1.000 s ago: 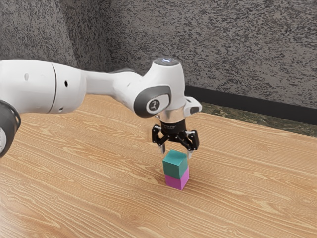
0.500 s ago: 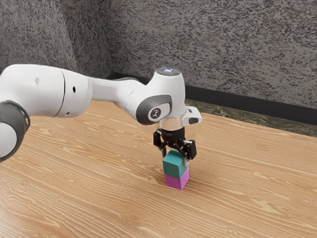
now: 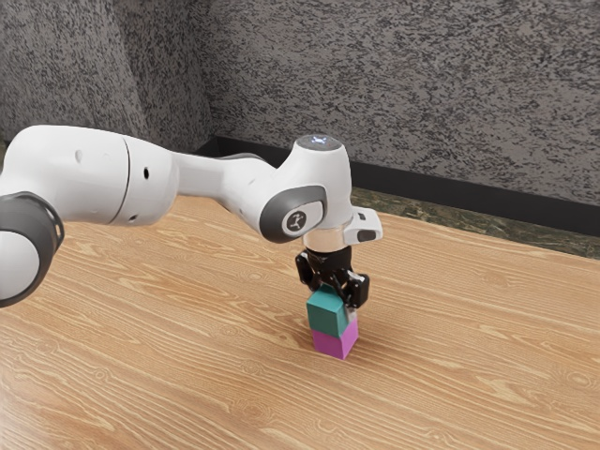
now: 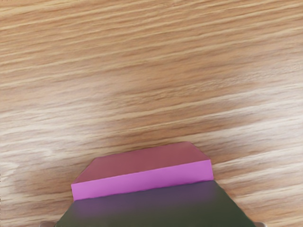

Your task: Pick up the blue block with one arm, and put the blue block on the table with one arm

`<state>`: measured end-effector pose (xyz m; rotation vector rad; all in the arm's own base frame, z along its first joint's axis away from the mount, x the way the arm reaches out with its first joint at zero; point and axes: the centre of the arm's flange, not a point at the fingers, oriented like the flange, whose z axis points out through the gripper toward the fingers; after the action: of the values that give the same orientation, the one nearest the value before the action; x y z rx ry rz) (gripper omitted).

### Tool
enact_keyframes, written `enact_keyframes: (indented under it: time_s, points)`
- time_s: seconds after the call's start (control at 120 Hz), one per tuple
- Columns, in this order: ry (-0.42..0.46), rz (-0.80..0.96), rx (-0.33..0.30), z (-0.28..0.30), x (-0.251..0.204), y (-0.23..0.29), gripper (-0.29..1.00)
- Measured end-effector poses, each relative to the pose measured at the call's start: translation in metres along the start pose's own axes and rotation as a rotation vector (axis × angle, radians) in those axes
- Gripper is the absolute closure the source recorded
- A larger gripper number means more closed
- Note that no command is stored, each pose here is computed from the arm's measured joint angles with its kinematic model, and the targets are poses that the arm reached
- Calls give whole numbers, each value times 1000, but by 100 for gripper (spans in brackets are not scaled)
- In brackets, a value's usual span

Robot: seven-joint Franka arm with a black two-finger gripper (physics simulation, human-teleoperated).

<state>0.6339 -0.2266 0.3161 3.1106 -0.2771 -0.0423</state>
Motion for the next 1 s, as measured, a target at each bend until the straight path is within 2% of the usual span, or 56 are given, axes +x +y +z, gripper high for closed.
enact_keyframes:
  time_s: [0.117, 0.267, 0.417, 0.558, 0.675, 0.783, 0.875, 1.0]
  points:
    - [9, 12, 3, -4, 1, 0, 26]
    - [63, 11, 6, -33, 10, -7, 32]
    - [101, -112, 55, -58, 22, -91, 36]
    - [44, -208, 74, -26, 22, -161, 37]
    - [-47, -228, 64, 33, 20, -178, 38]
    - [-73, -231, 58, 50, 18, -181, 38]
    - [-76, -232, 49, 52, 18, -181, 26]
    - [-71, -230, 39, 48, 19, -179, 15]
